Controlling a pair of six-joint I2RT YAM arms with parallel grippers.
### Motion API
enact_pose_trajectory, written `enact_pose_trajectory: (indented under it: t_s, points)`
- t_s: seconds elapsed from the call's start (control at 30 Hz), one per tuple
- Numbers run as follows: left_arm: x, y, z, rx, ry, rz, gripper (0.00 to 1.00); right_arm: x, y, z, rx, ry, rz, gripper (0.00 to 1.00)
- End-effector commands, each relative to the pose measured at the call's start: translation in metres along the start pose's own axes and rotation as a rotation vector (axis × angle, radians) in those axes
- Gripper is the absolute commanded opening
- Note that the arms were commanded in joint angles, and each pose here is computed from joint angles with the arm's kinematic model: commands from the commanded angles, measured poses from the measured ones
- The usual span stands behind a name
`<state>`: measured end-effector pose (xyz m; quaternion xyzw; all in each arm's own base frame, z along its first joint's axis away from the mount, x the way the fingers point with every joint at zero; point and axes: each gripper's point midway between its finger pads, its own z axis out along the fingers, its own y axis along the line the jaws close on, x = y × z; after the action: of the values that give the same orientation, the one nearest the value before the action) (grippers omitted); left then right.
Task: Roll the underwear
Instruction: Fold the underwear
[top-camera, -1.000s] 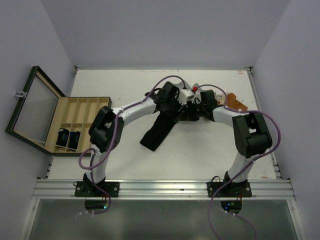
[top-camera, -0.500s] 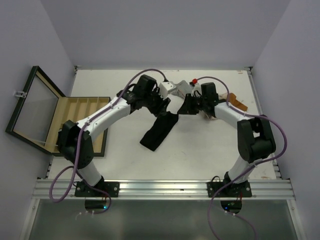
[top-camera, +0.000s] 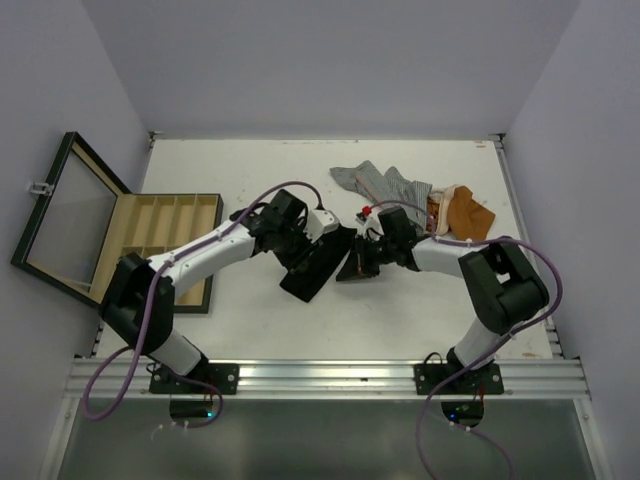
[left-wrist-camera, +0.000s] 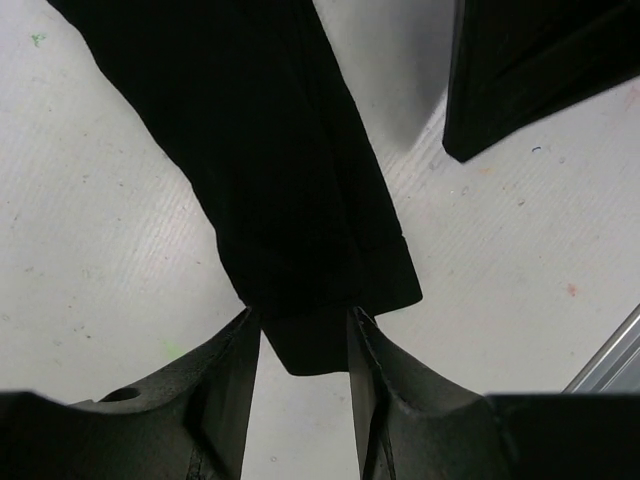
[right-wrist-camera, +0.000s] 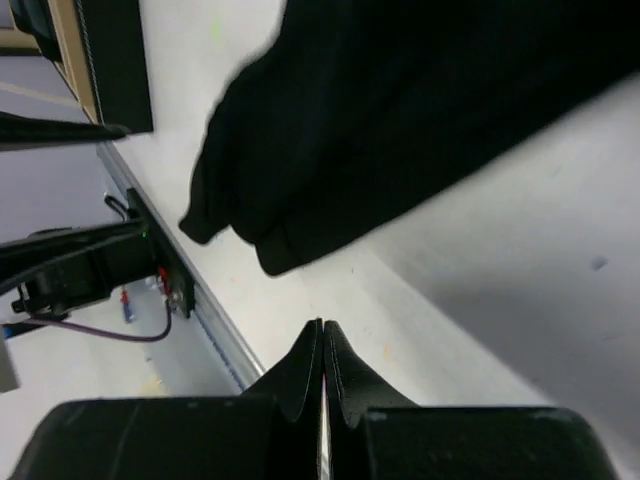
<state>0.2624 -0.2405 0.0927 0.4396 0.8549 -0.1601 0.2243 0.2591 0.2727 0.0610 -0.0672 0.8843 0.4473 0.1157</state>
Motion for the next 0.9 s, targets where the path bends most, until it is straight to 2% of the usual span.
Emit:
enact_pose_trajectory:
  t_s: [0.0,0.23,0.6,0.87]
  points:
    - [-0.002,-0.006,-0.007,-0.026,-0.021,0.04,0.43,0.007,0.04,0.005,-0.14,-0.015,0.062,0.0]
    - [0.0,-0.013,0.001,-0.068,-0.006,0.083,0.43,0.005,0.036,0.03,-0.15,-0.015,0.209,0.0]
    - [0.008,-0.029,0.027,-0.032,0.05,0.101,0.43,0.017,0.003,0.058,-0.05,0.026,0.266,0.0]
    - [0.015,-0.022,0.04,-0.072,0.085,0.095,0.46,0.02,-0.005,0.062,-0.026,0.034,0.295,0.0]
